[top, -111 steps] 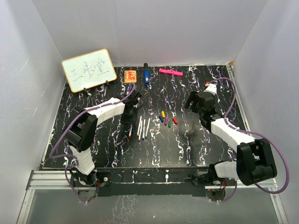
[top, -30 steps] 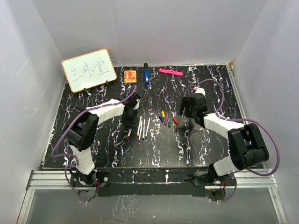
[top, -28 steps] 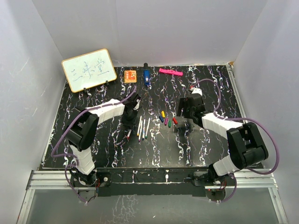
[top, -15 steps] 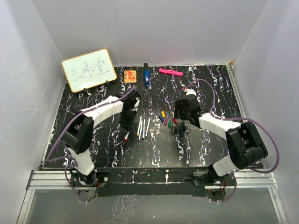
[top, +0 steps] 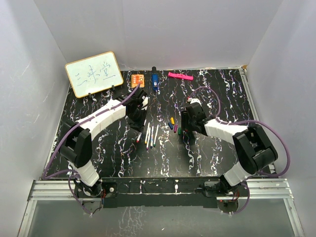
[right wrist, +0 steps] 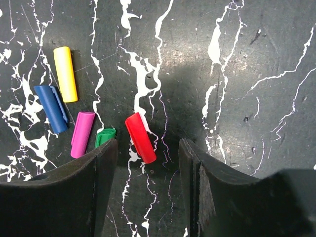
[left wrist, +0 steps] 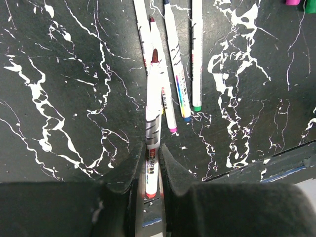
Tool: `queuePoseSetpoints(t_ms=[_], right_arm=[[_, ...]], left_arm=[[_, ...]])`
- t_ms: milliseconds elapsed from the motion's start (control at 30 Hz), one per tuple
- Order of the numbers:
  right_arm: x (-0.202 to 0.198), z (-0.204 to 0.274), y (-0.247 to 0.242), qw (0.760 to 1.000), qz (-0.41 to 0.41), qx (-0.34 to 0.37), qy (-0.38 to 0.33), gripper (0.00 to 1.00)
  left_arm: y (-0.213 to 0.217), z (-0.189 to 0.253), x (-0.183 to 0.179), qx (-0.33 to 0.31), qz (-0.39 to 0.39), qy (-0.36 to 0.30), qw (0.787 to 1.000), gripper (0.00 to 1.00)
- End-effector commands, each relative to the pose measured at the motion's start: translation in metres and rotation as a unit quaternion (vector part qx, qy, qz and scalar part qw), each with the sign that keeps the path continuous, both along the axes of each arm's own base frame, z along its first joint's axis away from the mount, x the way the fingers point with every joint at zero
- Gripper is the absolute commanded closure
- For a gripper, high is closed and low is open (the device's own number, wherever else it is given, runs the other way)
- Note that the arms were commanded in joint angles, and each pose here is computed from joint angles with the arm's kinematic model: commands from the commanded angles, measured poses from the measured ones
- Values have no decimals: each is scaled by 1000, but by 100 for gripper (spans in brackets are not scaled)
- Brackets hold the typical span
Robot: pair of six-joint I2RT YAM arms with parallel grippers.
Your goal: Insert the pens into the pen caps
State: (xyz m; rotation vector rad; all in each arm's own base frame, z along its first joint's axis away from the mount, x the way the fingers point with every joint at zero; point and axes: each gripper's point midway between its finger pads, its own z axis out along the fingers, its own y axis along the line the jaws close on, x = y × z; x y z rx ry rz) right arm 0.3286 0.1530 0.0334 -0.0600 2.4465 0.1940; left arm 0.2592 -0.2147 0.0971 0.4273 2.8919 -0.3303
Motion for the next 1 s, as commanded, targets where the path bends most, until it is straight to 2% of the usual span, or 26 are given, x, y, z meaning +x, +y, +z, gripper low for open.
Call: queuePoseSetpoints(t_ms=[0, 500, 600, 767, 967], right_arm=[[17, 16, 5, 1000, -2, -5, -30, 50], [13, -1, 2, 998, -12, -57, -9, 52], [12, -4, 3, 998, -10, -63, -5, 55], [7, -11, 0, 997, -13, -72, 10, 69], [-3, -22, -2, 996, -21, -73, 35, 94]], left_arm=[[-13, 25, 4, -40, 1, -23, 999, 100], [-32, 28, 12, -92, 9, -38, 995, 100], [-34, 27, 13, -95, 8, -39, 995, 100], [-36, 26, 14, -99, 8, -38, 994, 100], [-39, 23, 18, -102, 4, -45, 994, 100]])
